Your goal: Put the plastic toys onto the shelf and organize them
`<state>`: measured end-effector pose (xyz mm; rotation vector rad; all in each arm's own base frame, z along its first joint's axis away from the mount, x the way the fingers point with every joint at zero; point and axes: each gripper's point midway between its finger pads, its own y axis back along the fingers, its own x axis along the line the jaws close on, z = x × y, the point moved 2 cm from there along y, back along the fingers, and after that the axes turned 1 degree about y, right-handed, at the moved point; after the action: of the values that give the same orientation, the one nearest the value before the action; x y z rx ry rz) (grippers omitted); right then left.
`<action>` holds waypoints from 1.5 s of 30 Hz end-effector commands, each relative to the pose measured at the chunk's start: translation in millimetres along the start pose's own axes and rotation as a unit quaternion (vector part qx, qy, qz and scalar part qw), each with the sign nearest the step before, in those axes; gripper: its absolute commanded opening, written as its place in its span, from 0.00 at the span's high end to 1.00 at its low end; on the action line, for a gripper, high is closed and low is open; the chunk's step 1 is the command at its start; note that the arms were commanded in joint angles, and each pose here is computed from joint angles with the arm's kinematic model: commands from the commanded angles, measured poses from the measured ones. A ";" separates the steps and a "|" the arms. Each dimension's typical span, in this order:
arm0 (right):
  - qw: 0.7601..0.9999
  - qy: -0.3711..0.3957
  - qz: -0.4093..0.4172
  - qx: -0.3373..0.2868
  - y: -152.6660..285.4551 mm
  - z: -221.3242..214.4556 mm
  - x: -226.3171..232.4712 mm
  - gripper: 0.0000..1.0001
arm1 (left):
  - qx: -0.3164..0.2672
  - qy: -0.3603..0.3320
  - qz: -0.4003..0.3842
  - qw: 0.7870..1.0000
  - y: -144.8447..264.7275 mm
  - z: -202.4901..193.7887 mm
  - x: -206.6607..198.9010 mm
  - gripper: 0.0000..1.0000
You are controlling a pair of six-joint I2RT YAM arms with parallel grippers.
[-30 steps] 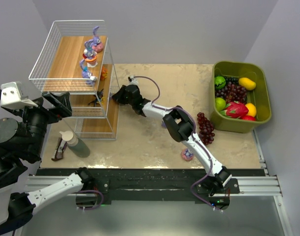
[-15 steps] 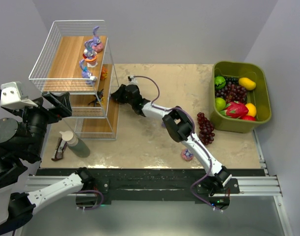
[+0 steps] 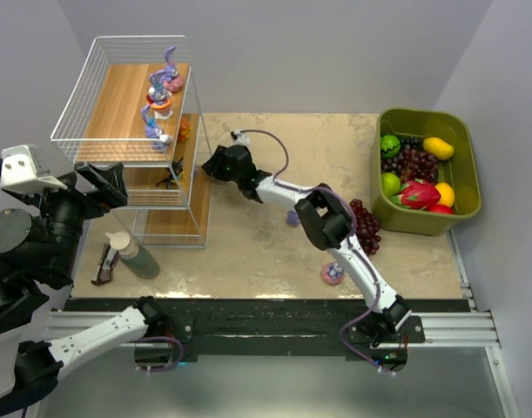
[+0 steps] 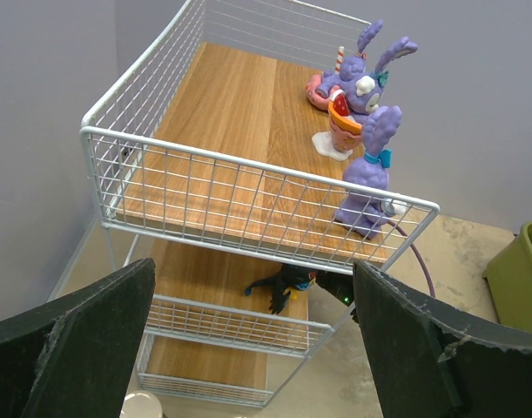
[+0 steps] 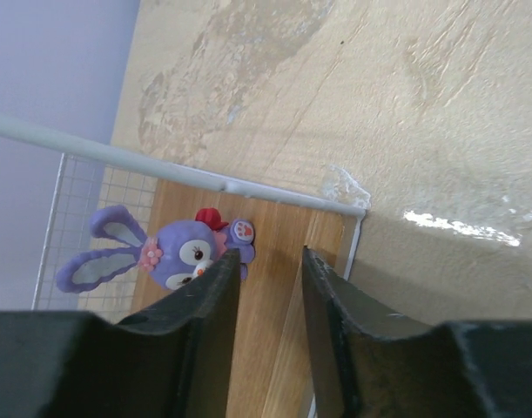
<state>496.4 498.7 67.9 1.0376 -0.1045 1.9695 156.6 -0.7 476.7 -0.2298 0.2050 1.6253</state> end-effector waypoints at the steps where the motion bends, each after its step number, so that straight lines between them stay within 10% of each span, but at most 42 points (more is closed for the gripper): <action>1: 0.998 0.023 0.019 -0.050 31.9 64.9 46.3 0.55 | -0.014 0.008 -0.007 1.000 0.7 10.8 -2.4 0.00; 16: 0.983 0.064 -0.174 0.001 173.2 141.1 -4.4 0.43 | -0.030 0.005 -0.046 0.998 -3.0 14.7 -17.8 0.01; 28: 0.949 0.160 -0.241 0.122 292.4 117.5 -50.8 0.34 | -0.036 0.003 -0.083 0.996 -19.4 3.7 -47.2 0.00; 45: 0.951 0.138 -0.210 0.179 315.6 69.1 -76.7 0.52 | -0.025 0.003 -0.098 0.995 -23.8 -4.1 -57.8 0.00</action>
<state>322.7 217.2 149.4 0.8867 0.6440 1.6914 183.8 -53.1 480.7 -0.2505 0.1479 1.4545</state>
